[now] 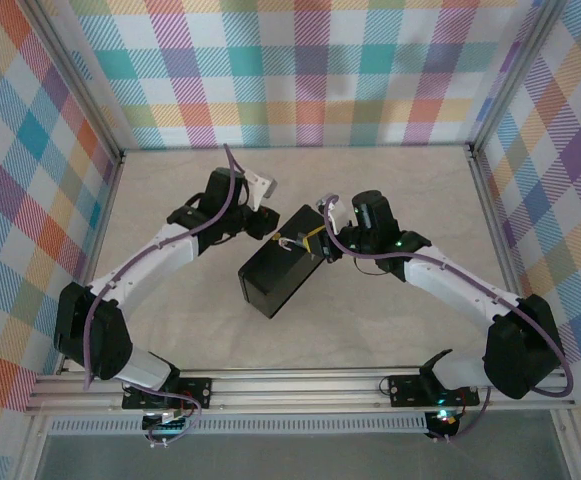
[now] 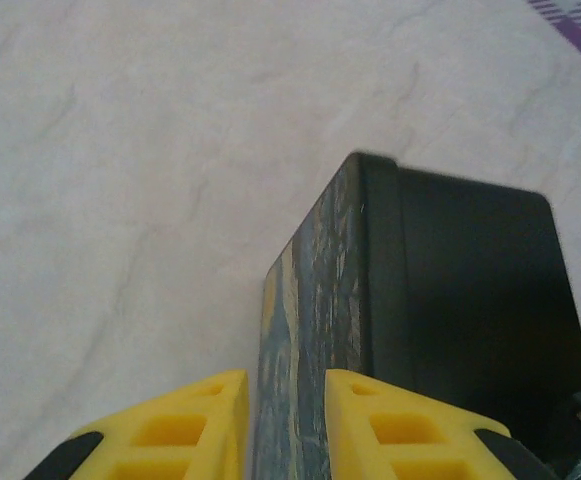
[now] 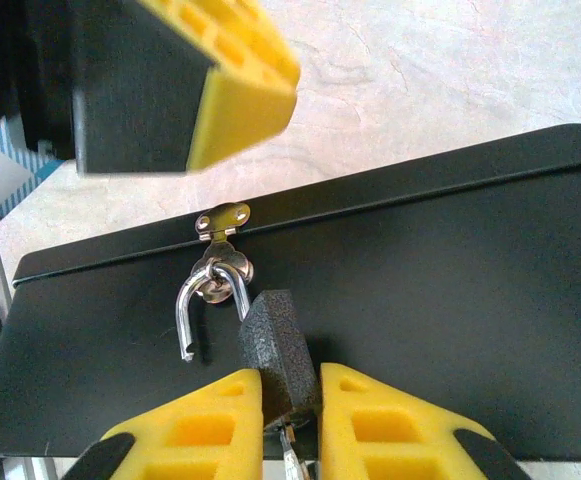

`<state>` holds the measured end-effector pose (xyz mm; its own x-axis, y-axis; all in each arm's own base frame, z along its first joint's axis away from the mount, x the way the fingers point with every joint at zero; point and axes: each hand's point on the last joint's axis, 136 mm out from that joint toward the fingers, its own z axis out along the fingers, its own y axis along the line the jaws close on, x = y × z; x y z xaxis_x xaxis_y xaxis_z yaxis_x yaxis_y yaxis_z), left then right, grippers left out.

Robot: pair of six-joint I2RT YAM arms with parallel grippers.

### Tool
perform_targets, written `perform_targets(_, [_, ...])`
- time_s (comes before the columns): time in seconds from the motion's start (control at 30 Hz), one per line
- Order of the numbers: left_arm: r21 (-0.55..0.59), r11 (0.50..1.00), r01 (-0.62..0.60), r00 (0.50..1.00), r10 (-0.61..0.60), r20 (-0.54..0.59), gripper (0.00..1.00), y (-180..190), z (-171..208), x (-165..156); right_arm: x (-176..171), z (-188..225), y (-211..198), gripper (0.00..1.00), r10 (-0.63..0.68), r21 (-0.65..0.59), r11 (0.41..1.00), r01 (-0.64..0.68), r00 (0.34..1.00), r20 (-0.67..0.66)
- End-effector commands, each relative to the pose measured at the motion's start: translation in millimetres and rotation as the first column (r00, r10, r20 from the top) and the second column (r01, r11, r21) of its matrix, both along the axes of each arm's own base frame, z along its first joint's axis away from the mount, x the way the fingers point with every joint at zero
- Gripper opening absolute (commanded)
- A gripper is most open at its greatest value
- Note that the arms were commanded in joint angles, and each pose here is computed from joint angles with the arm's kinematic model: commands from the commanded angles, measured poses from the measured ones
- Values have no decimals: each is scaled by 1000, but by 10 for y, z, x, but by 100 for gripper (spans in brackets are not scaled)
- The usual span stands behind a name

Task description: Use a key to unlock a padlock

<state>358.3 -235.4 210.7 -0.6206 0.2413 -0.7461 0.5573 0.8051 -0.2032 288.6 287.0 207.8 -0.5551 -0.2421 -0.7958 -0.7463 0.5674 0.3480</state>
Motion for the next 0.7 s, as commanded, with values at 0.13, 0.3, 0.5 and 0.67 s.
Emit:
perform_targets(0.13, [21,986,-164,984,165,-61,26,276,-104,-197,-5,-27,-57,13,-18,-11,1000,18,1000,12])
perform_targets(0.3, [48,986,-162,980,166,-107,26,309,-125,-328,-13,-28,-70,11,-16,-23,1000,17,1000,9])
perform_targets(0.5, [75,994,-82,980,94,-173,26,227,-360,-510,-52,-25,28,23,35,-1,999,-35,999,-9])
perform_targets(0.67, [79,995,-59,979,73,-190,25,164,-464,-532,-54,-29,123,23,64,8,998,-64,998,-19])
